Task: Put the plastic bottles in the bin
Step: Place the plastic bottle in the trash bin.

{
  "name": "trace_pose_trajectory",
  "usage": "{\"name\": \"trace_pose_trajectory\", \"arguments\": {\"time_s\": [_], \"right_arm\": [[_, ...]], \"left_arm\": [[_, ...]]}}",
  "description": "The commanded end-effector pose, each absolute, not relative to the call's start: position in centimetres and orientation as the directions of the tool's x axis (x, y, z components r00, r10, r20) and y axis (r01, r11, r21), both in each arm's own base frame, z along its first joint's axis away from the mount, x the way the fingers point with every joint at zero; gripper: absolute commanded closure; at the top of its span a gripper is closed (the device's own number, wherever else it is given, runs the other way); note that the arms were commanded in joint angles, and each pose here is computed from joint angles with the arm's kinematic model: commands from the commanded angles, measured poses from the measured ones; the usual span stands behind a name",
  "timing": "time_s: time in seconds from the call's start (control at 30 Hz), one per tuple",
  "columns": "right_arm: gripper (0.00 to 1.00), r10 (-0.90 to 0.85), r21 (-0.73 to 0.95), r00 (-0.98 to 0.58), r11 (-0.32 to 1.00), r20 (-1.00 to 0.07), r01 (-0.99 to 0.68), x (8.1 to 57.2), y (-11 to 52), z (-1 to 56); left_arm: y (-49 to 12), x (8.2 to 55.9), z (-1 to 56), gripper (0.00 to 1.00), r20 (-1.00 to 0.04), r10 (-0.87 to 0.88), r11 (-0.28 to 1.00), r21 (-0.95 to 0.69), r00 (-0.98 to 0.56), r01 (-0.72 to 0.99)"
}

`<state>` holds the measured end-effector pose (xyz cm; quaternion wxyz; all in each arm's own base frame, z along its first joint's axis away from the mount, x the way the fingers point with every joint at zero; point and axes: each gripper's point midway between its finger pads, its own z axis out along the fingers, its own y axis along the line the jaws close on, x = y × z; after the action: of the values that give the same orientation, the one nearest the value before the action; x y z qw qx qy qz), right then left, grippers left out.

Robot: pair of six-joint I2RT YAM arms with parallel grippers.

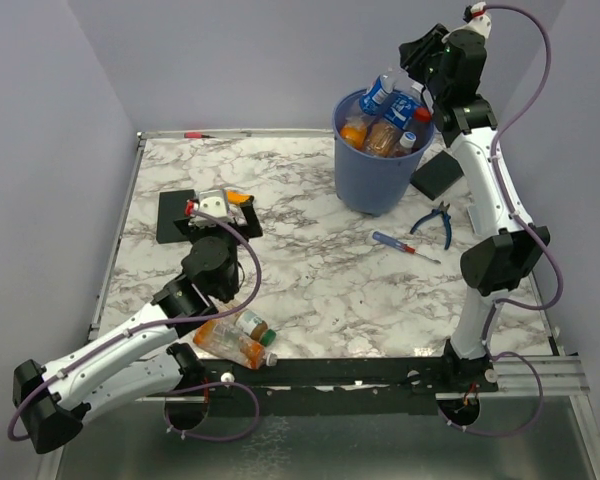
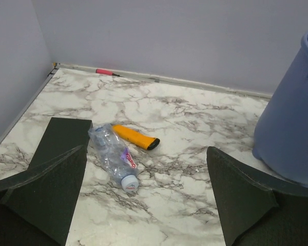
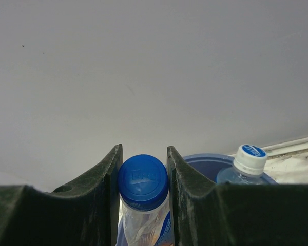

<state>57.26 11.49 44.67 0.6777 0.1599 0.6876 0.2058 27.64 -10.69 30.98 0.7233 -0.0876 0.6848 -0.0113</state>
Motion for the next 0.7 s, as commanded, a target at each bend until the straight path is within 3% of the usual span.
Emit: {"name": "trace_pose_trajectory", "arguments": {"time_s": [0.0,0.07,0.13,0.17,0.23,0.47,0.67], "right_arm": [[0.99,0.487,0.507,-0.195,0.860,-0.851,-0.063,57.4,13.4,40.0],[0.86,0.470,0.494,-0.218,0.867,-0.855,-0.066,57.3,13.5,39.2],[0.58,0.461,0.487,-0.231,0.871,-0.857,-0.065,57.1,13.5,38.8],[0.48,0.458,0.482,-0.230,0.874,-0.859,-0.063,56.9,13.4,38.8],[0.37,0.455,0.477,-0.221,0.877,-0.863,-0.056,56.6,13.1,39.3],[0.35,0.422,0.438,-0.174,0.897,-0.890,-0.064,55.3,12.2,42.2],[0.24,0.423,0.431,-0.127,0.901,-0.897,-0.045,53.0,11.0,44.7]], "left_arm": [[-11.5,28.6,29.6,0.01,-0.992,-0.124,0.983,-0.126,0.024,-0.130],[-11.8,29.0,29.4,0.01,-0.993,-0.117,0.984,-0.119,0.017,-0.130],[-12.0,29.4,29.1,0.01,-0.993,-0.120,0.983,-0.120,0.011,-0.136],[-12.1,29.6,29.1,0.01,-0.992,-0.127,0.982,-0.127,0.009,-0.139],[-12.1,30.1,28.9,0.01,-0.990,-0.142,0.979,-0.141,0.001,-0.146],[-12.4,31.6,28.6,0.01,-0.989,-0.144,0.977,-0.137,-0.031,-0.165],[-11.8,32.9,27.8,0.01,-0.983,-0.172,0.969,-0.157,-0.063,-0.189]]}}
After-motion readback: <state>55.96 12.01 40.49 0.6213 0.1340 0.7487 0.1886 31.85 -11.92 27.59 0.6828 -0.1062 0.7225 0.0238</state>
